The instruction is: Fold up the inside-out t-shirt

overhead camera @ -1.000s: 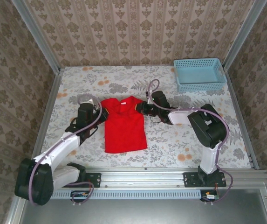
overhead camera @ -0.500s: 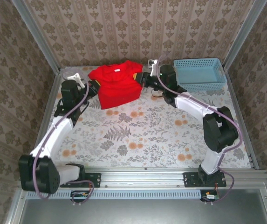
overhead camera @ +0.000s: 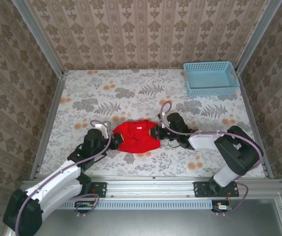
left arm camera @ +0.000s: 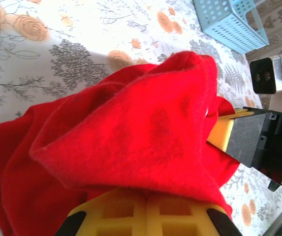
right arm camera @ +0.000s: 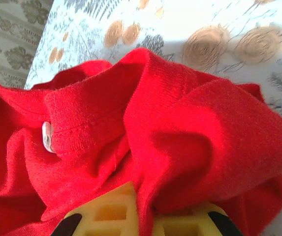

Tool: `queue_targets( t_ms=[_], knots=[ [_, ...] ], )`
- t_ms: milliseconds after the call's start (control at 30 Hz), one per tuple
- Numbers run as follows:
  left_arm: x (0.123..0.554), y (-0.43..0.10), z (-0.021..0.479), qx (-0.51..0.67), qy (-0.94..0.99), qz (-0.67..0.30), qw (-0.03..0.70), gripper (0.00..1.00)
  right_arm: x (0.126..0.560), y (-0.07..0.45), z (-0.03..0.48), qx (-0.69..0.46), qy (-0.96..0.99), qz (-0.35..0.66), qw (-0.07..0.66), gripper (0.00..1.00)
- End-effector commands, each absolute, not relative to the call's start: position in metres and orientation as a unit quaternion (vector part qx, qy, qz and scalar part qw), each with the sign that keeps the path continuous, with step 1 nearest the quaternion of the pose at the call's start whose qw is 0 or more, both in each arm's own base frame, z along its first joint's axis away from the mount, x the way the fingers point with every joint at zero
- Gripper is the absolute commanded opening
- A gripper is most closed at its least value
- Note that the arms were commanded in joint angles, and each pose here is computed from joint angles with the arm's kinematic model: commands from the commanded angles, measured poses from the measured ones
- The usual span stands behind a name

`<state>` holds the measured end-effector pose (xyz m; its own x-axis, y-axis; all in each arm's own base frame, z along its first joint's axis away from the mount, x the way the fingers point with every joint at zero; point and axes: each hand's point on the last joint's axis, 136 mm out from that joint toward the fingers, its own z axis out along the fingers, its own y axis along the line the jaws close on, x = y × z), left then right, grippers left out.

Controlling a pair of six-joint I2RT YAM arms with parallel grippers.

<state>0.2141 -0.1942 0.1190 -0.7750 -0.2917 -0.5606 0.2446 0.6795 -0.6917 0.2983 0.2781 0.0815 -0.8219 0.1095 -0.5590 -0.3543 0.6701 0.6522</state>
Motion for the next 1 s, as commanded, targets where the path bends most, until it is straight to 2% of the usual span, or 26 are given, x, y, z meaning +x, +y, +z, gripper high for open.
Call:
queue_targets(
  t_ms=[0, 133, 233, 500, 733, 900, 967],
  knots=[
    [0.219, -0.202, 0.144, -0.027, 0.833, -0.423, 0.355, 0.0, 0.314, 0.27, 0.127, -0.063, 0.84, 0.395, 0.367, 0.0],
    [0.214, -0.209, 0.139, -0.028, 0.843, -0.409, 0.347, 0.0, 0.315, 0.267, 0.132, -0.064, 0.841, 0.388, 0.373, 0.0],
    [0.213, -0.198, 0.116, -0.064, 0.867, -0.368, 0.329, 0.0, 0.316, 0.266, 0.13, -0.056, 0.846, 0.382, 0.368, 0.0],
    [0.216, -0.174, 0.075, -0.146, 0.889, -0.313, 0.301, 0.0, 0.329, 0.249, 0.097, -0.042, 0.895, 0.288, 0.338, 0.0],
    [0.222, -0.159, 0.053, -0.191, 0.899, -0.28, 0.278, 0.0, 0.344, 0.252, 0.078, -0.047, 0.919, 0.245, 0.305, 0.0],
    [0.211, -0.148, 0.033, -0.225, 0.911, -0.249, 0.242, 0.02, 0.351, 0.251, 0.065, -0.038, 0.929, 0.23, 0.286, 0.0],
    [0.205, -0.141, 0.029, -0.238, 0.913, -0.236, 0.234, 0.04, 0.351, 0.252, 0.064, -0.042, 0.929, 0.233, 0.284, 0.09]
  ],
)
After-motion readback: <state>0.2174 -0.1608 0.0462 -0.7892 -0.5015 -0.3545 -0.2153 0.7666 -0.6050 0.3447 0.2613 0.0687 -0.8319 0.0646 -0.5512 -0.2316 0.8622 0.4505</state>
